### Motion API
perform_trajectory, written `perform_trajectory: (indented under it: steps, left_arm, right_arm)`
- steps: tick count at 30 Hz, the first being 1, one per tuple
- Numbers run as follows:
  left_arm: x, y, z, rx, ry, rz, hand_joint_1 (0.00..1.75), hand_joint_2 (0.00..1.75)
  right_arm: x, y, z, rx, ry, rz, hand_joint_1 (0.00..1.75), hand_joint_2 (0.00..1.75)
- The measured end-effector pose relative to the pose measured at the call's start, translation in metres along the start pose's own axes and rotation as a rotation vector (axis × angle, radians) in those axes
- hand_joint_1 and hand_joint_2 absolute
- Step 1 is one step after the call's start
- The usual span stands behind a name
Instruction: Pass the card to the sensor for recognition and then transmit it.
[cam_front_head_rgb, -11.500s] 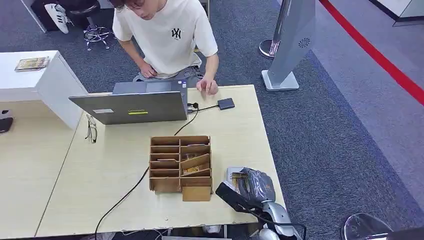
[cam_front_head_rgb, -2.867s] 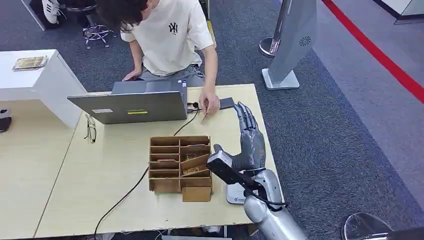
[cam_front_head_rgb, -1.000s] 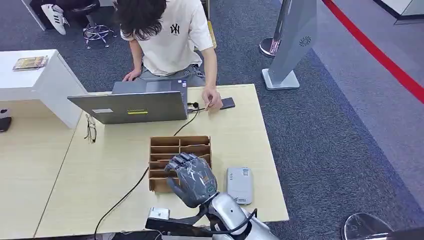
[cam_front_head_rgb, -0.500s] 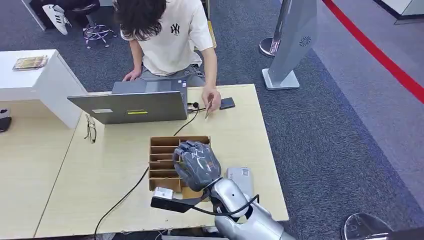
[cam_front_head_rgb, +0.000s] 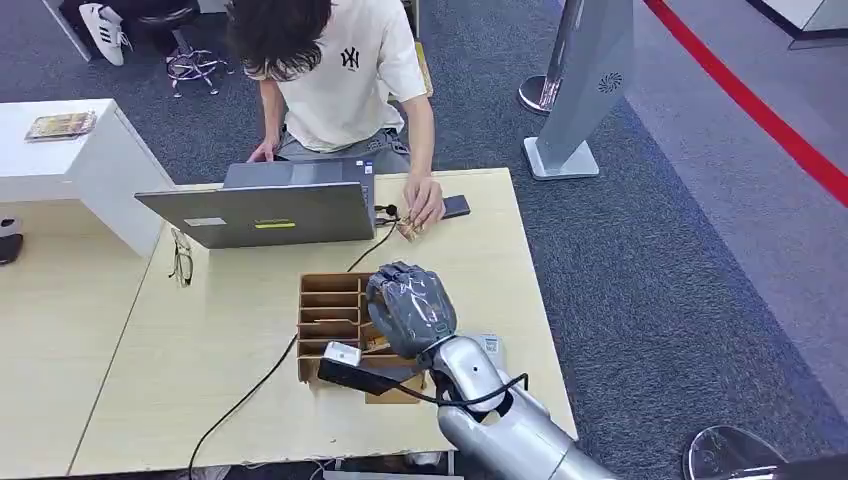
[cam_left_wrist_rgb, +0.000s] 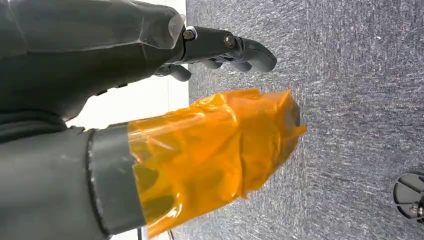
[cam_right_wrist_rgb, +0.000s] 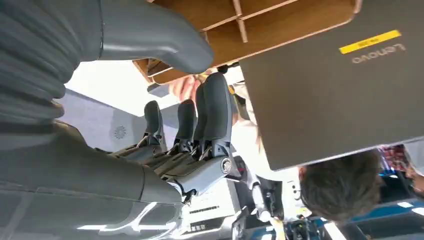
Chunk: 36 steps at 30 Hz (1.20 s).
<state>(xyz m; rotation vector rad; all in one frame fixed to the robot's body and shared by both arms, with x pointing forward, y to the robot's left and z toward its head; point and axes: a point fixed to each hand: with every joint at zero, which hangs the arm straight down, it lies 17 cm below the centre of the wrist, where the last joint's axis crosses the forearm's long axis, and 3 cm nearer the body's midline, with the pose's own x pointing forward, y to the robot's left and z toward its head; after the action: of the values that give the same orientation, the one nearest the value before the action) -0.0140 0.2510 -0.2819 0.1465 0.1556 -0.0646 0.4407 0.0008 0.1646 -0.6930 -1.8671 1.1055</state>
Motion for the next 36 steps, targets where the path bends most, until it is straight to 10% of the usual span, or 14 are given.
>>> perform_trajectory:
  steps: [13, 36]
  left_arm:
    - [0.0, -0.001, 0.0, -0.007, 0.0, -0.006, 0.0, 0.0]
    - [-0.001, -0.003, 0.0, -0.013, 0.004, -0.013, 0.0, 0.0]
  right_arm:
    - [-0.012, 0.009, -0.002, 0.032, 0.025, 0.023, 0.79, 1.75]
    - [-0.026, 0.014, -0.011, 0.058, 0.055, 0.042, 0.99, 1.75]
